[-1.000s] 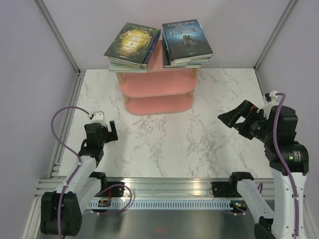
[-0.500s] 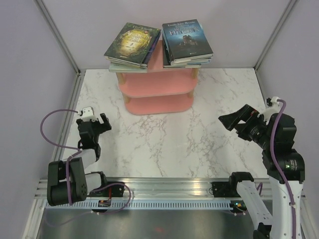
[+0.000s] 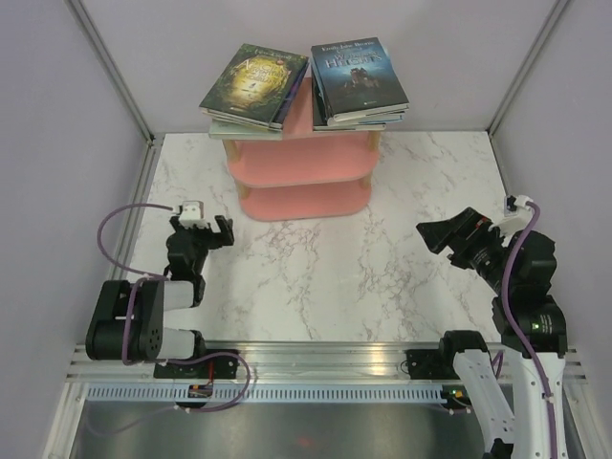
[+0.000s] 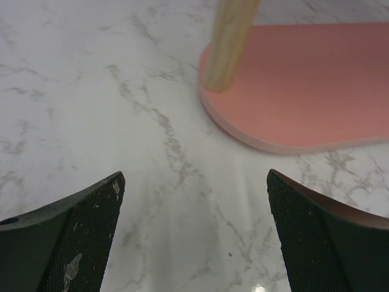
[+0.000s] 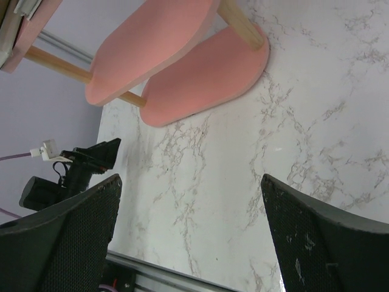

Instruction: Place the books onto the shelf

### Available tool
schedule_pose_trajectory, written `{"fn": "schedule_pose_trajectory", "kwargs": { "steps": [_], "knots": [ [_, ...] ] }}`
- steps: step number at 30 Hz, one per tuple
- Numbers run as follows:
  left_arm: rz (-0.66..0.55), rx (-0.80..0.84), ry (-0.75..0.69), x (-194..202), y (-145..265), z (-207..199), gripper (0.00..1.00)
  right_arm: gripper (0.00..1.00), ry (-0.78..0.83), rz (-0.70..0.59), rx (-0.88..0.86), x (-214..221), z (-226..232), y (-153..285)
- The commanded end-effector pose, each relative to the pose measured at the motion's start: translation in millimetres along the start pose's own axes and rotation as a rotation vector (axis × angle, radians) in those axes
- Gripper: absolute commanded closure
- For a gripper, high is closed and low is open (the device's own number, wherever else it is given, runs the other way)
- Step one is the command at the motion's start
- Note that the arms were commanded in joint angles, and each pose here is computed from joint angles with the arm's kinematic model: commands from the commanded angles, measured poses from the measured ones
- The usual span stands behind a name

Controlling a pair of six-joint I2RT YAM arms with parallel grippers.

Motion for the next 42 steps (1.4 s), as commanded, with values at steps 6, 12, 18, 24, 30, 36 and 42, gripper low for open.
{"fn": "schedule_pose_trajectory", "kwargs": {
  "steps": [6,12,18,24,30,36,42],
  "knots": [
    [-0.07,-0.079,-0.14,-8.2,-8.2,-10.9,0.0,0.02,0.101,-0.115,-0.128,-7.5,-2.3,-15.6],
    [-0.072,-0.07,-0.139,-7.9,-8.1,-11.3,0.0,0.02,0.183,-0.073,-0.265,5.1,-20.0,-49.2],
    [-0.071,-0.072,-0.138,-8.4,-8.2,-10.8,0.0,0.02,0.373,-0.156,-0.222,-1.3,-59.0,-96.4],
    [-0.07,-0.07,-0.139,-8.1,-8.6,-11.0,0.0,0.02,0.414,-0.183,-0.01,7.9,-104.1,-127.7],
    [-0.069,-0.069,-0.137,-7.8,-8.6,-10.8,0.0,0.02,0.578,-0.223,0.137,4.9,-142.3,-145.5],
    [-0.07,-0.07,-0.138,-7.9,-8.3,-10.4,0.0,0.02,0.582,-0.248,0.216,23.0,-187.9,-159.2],
    [-0.072,-0.07,-0.138,-8.3,-8.7,-10.7,0.0,0.02,0.569,-0.247,0.251,15.4,-194.6,-186.9]
  ]
}}
Point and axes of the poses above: each gripper's point midway between its finger pads, its own y axis back along the fingers, its own z axis along the line the jaws close on, x = y × z, the point moved 7 cm from there along y, back along the fingers, and after that the axes turned 14 degrees about -y, right-handed, at the moved point
